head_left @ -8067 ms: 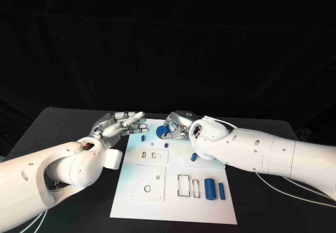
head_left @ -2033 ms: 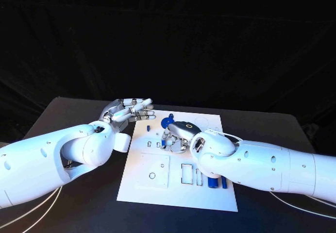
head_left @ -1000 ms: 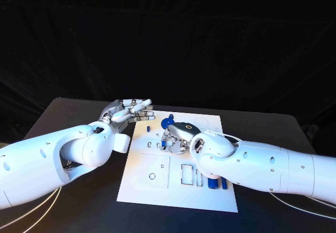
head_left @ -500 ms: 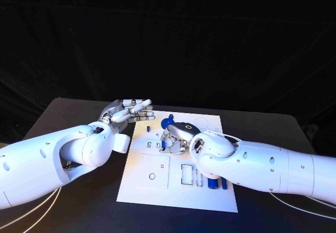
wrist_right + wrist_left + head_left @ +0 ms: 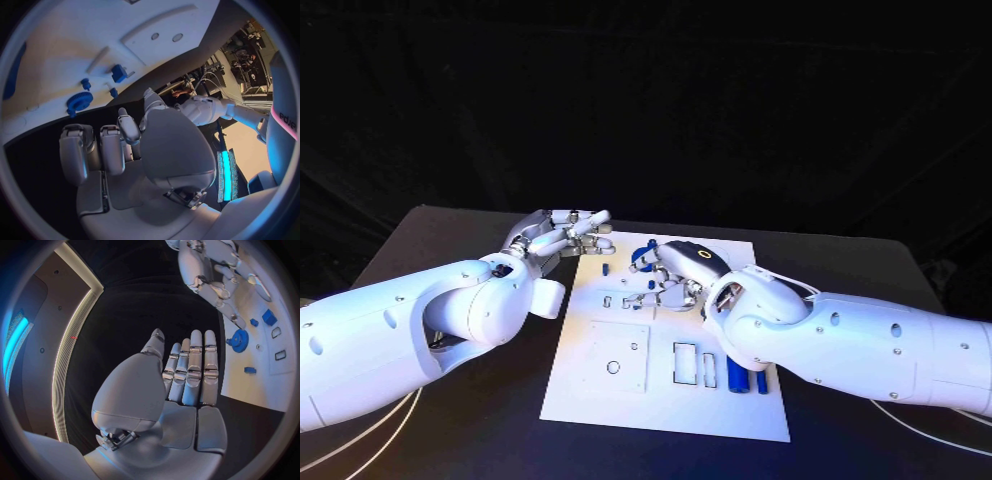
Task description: Assemble the parts on the task board
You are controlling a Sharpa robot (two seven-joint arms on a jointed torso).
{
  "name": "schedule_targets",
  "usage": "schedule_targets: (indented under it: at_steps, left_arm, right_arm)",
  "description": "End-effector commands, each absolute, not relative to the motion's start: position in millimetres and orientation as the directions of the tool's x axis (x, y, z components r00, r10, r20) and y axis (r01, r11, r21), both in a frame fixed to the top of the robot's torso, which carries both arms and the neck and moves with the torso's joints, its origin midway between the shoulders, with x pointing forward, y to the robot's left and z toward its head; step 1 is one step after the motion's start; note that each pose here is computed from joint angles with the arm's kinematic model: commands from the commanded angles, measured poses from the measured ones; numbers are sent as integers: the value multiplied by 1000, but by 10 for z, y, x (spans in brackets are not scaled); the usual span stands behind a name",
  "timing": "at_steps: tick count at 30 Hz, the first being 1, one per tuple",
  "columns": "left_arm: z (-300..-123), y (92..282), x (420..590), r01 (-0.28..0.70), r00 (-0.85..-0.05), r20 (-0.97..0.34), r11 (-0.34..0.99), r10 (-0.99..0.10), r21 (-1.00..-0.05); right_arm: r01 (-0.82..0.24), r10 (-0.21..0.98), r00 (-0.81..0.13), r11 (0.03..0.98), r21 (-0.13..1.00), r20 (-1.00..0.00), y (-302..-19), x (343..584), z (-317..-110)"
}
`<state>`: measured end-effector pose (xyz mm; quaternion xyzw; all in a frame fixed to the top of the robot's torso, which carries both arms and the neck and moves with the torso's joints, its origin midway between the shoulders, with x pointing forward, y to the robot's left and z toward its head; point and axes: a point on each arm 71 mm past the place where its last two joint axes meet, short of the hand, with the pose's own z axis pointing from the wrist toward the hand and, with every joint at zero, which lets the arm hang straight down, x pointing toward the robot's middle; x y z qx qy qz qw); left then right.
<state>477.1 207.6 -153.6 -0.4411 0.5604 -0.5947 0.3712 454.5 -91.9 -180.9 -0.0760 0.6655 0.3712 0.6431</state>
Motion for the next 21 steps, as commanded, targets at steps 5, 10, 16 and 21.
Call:
schedule_targets:
  at_steps: [5,10,16,21]
  left_arm:
    - [-1634,2060,4833,-65,-479,-147,202,-865,-977]
    - [-1591,2063,4989,-38,-528,-337,418,-779,-908]
    - [-1551,1969,5133,7,-569,-555,671,-607,-742]
    - [-1550,1848,5228,6,-585,-662,813,-469,-582]
  right_arm:
    - [-499,594,-281,581,643,-754,-1411,4601,-1495]
    - [-417,640,-269,596,686,-720,-1838,4629,-1393]
    - [-356,665,-241,618,701,-707,-2137,4666,-1374]
    - [-332,669,-227,630,702,-708,-2250,4678,-1372]
